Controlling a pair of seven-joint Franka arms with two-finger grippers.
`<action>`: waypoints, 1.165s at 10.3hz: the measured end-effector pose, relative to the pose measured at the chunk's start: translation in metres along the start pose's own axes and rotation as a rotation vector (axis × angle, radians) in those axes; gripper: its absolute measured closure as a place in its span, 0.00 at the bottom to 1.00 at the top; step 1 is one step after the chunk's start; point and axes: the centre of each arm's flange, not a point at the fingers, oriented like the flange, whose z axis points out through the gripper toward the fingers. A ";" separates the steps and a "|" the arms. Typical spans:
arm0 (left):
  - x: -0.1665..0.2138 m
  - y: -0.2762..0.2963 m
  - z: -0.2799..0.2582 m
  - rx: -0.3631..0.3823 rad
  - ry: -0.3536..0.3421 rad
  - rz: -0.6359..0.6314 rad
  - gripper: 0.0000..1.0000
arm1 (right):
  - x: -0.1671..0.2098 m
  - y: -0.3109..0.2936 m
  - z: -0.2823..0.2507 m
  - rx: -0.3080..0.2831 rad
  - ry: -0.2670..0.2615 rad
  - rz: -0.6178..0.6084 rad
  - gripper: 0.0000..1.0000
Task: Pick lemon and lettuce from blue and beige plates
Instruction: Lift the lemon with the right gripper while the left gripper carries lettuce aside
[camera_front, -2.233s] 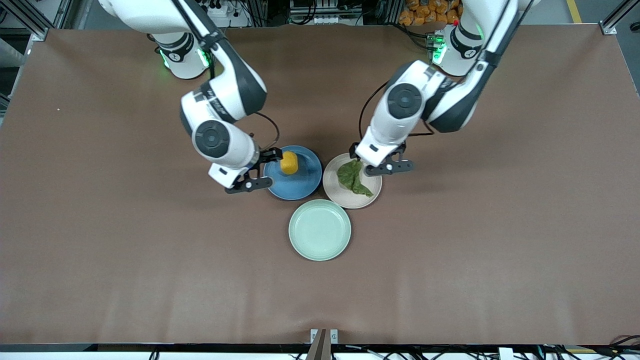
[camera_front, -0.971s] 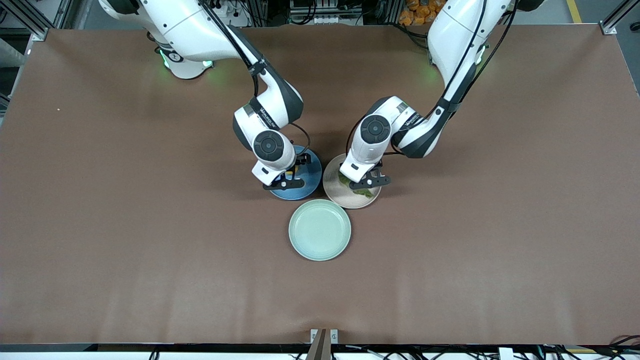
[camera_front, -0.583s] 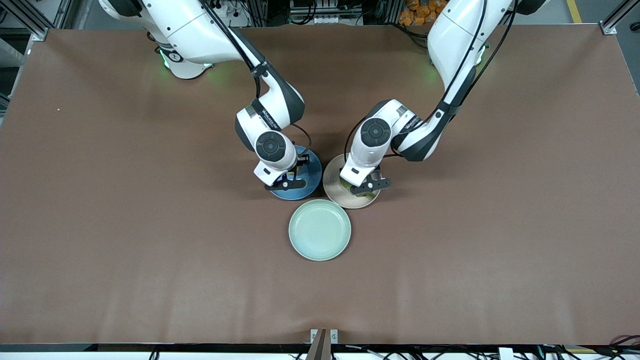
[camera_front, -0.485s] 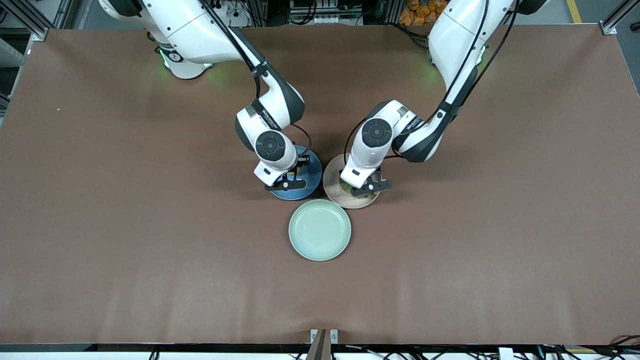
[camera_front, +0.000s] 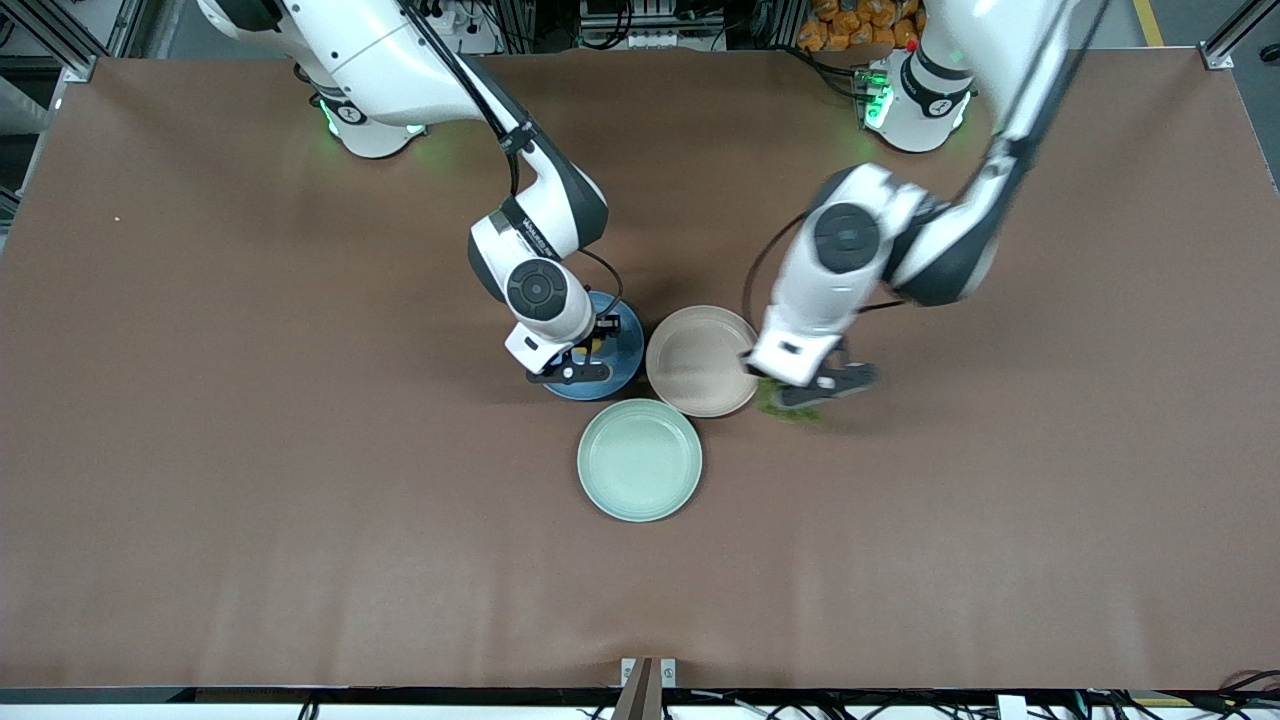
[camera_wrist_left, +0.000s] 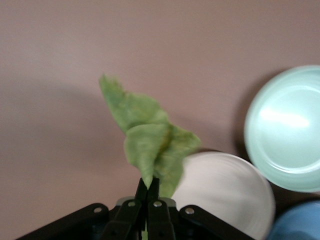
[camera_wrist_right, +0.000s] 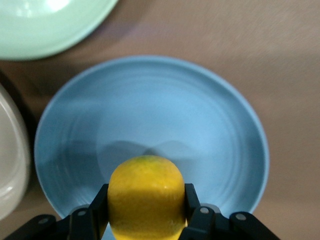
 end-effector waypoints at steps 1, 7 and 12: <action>0.020 -0.034 -0.001 0.021 -0.015 0.026 0.98 | 0.008 0.010 -0.014 0.009 0.011 0.020 0.38; 0.049 -0.115 0.091 0.084 -0.166 -0.032 0.98 | 0.063 0.086 -0.073 -0.060 0.124 0.052 0.38; 0.041 -0.125 0.101 0.110 -0.207 -0.037 0.55 | 0.102 0.173 -0.084 -0.078 0.120 -0.082 0.38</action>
